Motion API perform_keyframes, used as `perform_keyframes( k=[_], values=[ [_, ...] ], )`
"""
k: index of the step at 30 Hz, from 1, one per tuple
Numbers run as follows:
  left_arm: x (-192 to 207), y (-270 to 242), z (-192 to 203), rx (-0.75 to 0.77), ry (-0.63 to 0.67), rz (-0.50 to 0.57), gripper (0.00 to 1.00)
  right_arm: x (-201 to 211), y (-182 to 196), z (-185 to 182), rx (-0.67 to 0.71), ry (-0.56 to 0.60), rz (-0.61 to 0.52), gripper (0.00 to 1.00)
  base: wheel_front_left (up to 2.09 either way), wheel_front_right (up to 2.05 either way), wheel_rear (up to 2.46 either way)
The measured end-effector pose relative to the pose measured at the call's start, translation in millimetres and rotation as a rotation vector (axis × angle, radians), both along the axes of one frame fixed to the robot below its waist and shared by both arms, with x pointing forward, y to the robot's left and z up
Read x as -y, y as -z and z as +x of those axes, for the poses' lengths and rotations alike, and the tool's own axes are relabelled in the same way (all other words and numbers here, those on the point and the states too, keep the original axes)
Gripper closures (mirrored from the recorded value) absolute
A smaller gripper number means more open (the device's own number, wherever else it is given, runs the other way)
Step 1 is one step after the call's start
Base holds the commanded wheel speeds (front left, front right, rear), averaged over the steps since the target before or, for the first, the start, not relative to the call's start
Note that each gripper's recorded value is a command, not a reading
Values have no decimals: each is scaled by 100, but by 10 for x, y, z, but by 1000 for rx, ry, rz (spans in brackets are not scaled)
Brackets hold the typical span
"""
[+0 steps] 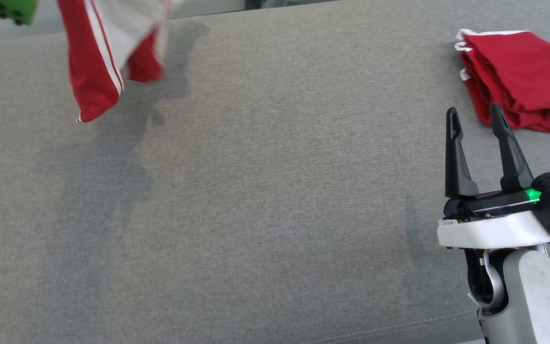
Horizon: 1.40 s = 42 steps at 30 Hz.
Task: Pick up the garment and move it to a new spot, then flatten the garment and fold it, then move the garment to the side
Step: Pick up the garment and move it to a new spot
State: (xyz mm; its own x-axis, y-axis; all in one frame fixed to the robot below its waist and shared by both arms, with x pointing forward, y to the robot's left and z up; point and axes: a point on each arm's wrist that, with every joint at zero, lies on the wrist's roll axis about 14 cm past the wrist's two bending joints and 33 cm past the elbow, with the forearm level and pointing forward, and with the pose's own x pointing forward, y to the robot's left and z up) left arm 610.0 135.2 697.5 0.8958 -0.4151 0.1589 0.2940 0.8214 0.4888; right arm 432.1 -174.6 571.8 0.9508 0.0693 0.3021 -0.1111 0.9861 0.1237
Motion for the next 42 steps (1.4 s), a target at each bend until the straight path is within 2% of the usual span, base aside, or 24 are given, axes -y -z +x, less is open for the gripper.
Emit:
perform_keyframes(
  k=[7, 14, 25, 31, 32, 34, 35, 36, 42],
  values=[
    [982, -330, -360, 40, 248, -25, 100, 298, -185, -248, 40, 85, 4, 0, 0, 0, 0],
    [1539, -119, -620, -36, 382, -55, 100, 434, -262, -375, 58, 122, 18, 0, 0, 0, 0],
    [2070, 1141, -755, -304, 463, -178, 100, 482, -91, -292, 8, 134, 21, 0, 0, 0, 0],
    [2174, 1746, -696, -420, 416, -227, 100, 532, -16, -280, -17, 148, 15, 0, 0, 0, 0],
    [2178, 1821, -675, -432, 405, -230, 97, 546, -5, -282, -21, 152, 12, 0, 0, 0, 0],
    [2184, 1973, -646, -461, 385, -232, 57, 576, 24, -293, -31, 162, 8, 0, 0, 0, 0],
    [2198, 2037, -639, -477, 378, -241, 22, 593, 40, -298, -37, 167, 5, 0, 0, 0, 0],
    [2211, 2095, -635, -494, 372, -251, 0, 607, 54, -303, -42, 172, 4, 0, 0, 0, 0],
    [2284, 2239, -667, -538, 362, -274, 0, 654, 87, -324, -54, 188, -9, 0, 0, 0, 0]
  ],
)
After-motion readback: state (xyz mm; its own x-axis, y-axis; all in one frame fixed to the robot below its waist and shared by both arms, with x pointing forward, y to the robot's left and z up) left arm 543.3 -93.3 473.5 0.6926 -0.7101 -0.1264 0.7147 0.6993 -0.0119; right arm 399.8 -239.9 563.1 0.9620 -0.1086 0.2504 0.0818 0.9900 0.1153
